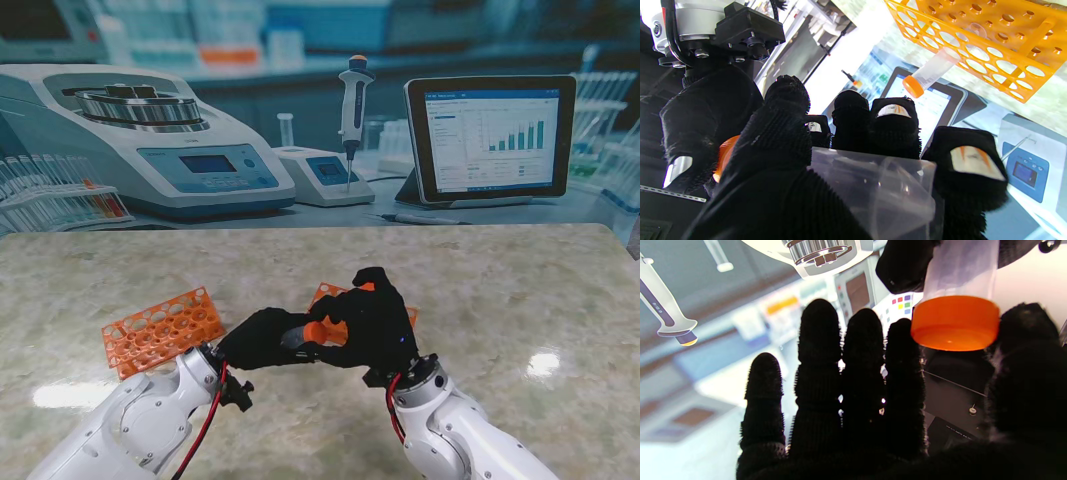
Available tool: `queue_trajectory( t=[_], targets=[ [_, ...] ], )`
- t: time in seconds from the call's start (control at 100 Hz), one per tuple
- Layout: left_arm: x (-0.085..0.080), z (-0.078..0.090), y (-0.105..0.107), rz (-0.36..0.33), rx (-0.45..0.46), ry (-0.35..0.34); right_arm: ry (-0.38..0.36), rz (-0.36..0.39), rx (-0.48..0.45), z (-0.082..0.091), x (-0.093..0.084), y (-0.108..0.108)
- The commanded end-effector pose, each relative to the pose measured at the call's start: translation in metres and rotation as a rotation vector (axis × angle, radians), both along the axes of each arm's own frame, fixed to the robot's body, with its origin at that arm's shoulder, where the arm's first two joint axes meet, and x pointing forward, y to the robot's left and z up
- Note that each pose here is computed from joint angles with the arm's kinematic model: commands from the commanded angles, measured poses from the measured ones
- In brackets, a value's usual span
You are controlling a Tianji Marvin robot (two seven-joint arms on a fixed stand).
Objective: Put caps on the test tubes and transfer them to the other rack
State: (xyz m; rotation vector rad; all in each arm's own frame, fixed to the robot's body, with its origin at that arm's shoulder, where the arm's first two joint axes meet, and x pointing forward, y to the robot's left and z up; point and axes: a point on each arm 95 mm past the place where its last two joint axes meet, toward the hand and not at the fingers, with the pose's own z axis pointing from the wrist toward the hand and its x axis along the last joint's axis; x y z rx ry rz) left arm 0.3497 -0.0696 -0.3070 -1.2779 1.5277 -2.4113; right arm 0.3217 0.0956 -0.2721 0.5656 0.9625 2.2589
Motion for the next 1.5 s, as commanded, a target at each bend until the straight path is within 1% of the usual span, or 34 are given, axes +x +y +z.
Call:
queue_trajectory(
  t=[0.0, 0.47, 0.67, 0.94, 1.17, 1.49],
  targets=[
    [-0.002, 0.008, -0.006, -0.015, -0.018, -0.017, 0.021, -0.014, -0.001, -0.008, 0.0, 0.001],
    [-0.003, 0.008, -0.005, -0.013, -0.021, -0.02, 0.045, -0.024, 0.015, -0.012, 0.006, 0.006],
    [-0.003, 0.008, -0.005, -0.012, -0.022, -0.02, 0.056, -0.031, 0.033, -0.013, 0.007, 0.007],
    [-0.003, 0.008, -0.005, -0.012, -0.021, -0.02, 0.078, -0.03, 0.031, -0.013, 0.007, 0.005],
    [-0.002, 0.008, -0.005, -0.011, -0.02, -0.019, 0.078, -0.022, 0.054, -0.008, 0.004, 0.001],
    [-0.002, 0.008, -0.005, -0.009, -0.02, -0.019, 0.042, -0.02, 0.061, 0.001, -0.006, -0.008]
  ],
)
